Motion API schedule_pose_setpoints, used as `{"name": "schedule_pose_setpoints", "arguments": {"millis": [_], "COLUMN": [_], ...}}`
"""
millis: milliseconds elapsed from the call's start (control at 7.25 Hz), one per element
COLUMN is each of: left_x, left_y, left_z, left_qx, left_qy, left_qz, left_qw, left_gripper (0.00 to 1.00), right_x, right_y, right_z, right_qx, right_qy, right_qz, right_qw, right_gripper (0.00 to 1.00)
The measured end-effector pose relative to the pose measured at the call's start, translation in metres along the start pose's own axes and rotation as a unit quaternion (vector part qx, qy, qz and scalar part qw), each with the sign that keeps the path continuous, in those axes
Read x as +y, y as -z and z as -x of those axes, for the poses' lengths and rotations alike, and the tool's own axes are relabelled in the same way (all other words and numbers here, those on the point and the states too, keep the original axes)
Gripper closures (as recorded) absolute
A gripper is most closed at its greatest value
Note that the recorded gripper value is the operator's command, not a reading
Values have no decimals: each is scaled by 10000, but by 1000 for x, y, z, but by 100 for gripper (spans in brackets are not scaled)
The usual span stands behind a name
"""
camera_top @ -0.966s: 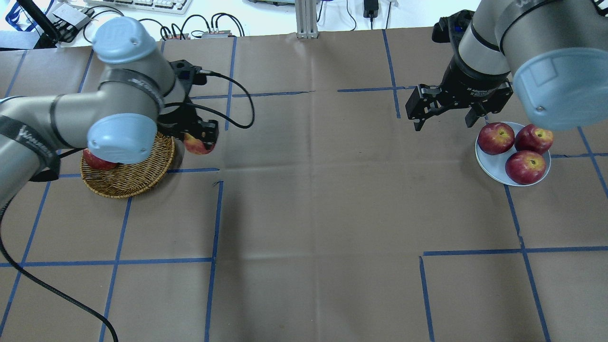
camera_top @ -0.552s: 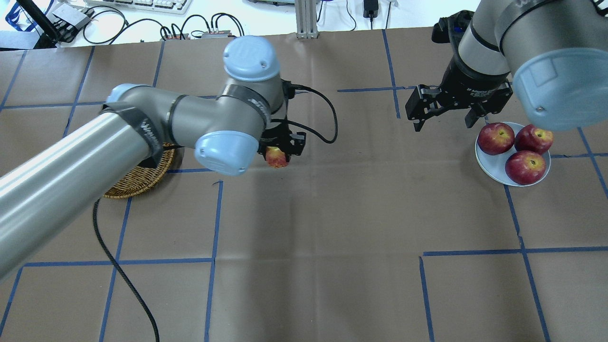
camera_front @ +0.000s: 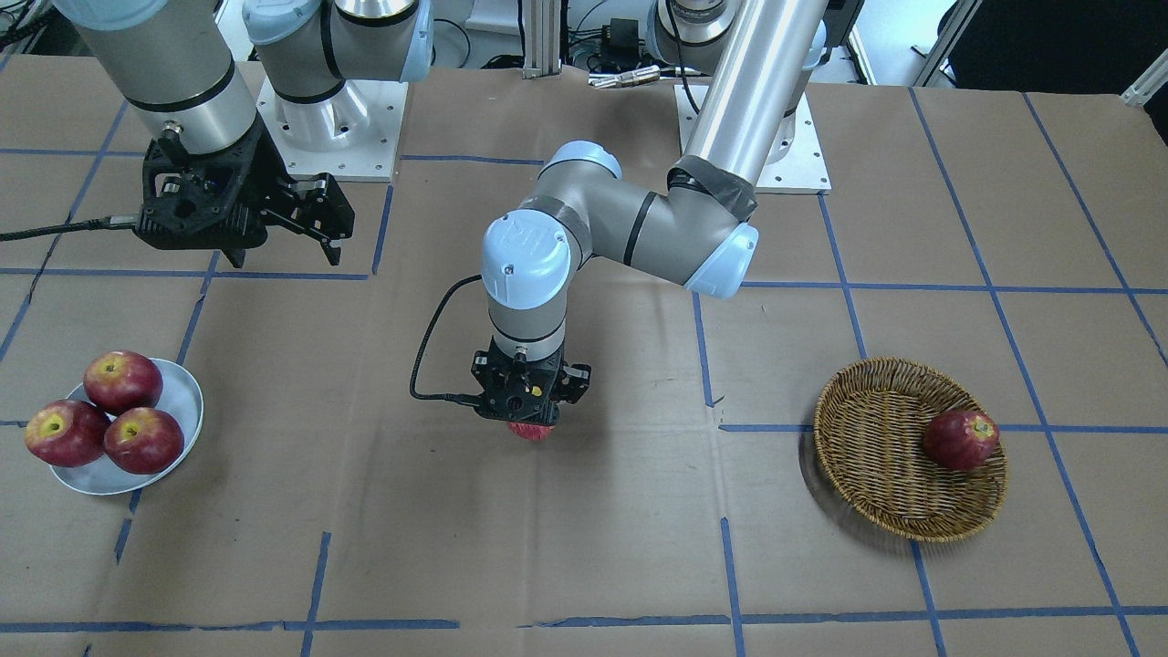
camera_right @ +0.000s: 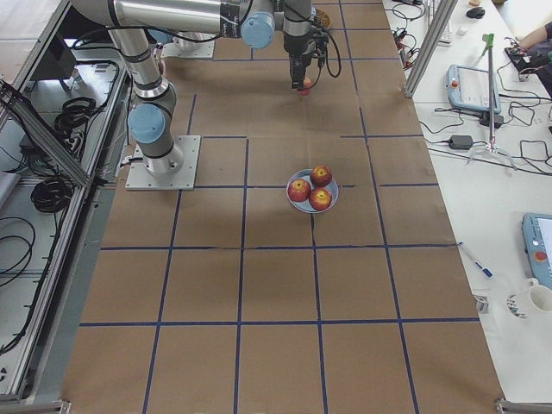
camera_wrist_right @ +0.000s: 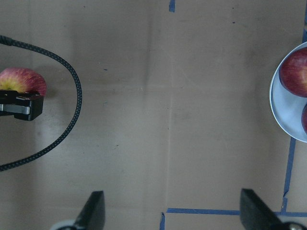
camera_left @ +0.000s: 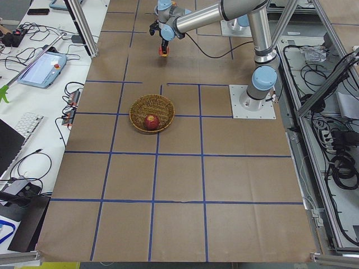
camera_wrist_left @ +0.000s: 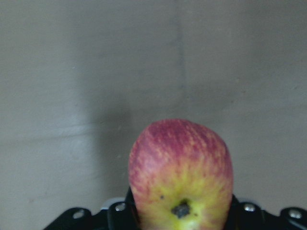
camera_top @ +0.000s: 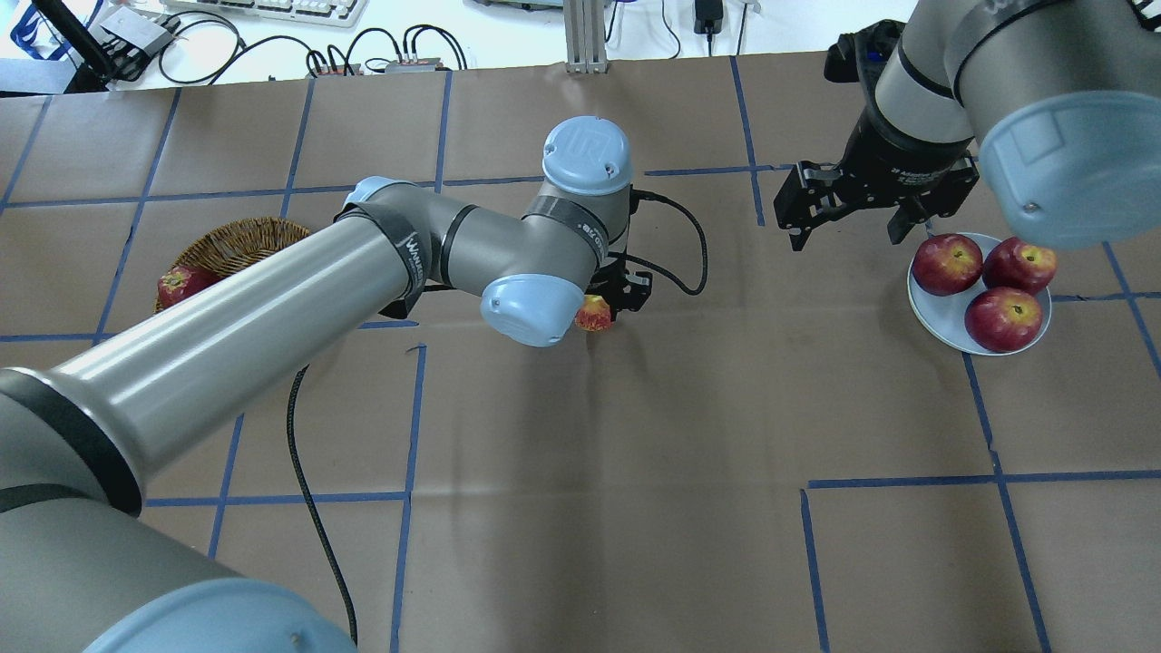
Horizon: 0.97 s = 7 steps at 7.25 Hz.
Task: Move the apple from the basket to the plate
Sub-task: 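Carry the apple with the left gripper toward the table center, then set the apple down on the table and retract the left gripper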
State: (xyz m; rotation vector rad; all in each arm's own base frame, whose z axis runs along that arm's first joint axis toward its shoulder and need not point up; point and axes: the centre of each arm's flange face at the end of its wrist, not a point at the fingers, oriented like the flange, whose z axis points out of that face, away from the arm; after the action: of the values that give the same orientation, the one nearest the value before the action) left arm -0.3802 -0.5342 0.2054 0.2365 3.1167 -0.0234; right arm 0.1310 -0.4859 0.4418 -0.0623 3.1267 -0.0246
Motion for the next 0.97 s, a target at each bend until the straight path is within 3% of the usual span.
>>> {"name": "schedule_pose_setpoints", "arguments": {"millis": [138, 276, 690, 966], "left_x": [0, 0, -1, -3], "left_y": [-5, -8, 3, 53], "left_z": [-1, -1, 3, 37], "left_qx": [-3, -11, -9, -7], "left_qy": [-2, -5, -55, -335], "left_qz": [17, 40, -1, -60], "left_qw": [10000, 10000, 10000, 9994], "left_gripper": [10, 1, 1, 1], "right_x": [0, 0, 0, 0], "right_y": [0, 0, 0, 0], "right_z": [0, 0, 0, 0], "right_qx": [-1, -2, -3, -3], "right_qy": [0, -1, -1, 3], "right_qz": [-4, -6, -5, -4], "right_qw": [10000, 10000, 10000, 10000], "right_gripper": [0, 0, 0, 0]}}
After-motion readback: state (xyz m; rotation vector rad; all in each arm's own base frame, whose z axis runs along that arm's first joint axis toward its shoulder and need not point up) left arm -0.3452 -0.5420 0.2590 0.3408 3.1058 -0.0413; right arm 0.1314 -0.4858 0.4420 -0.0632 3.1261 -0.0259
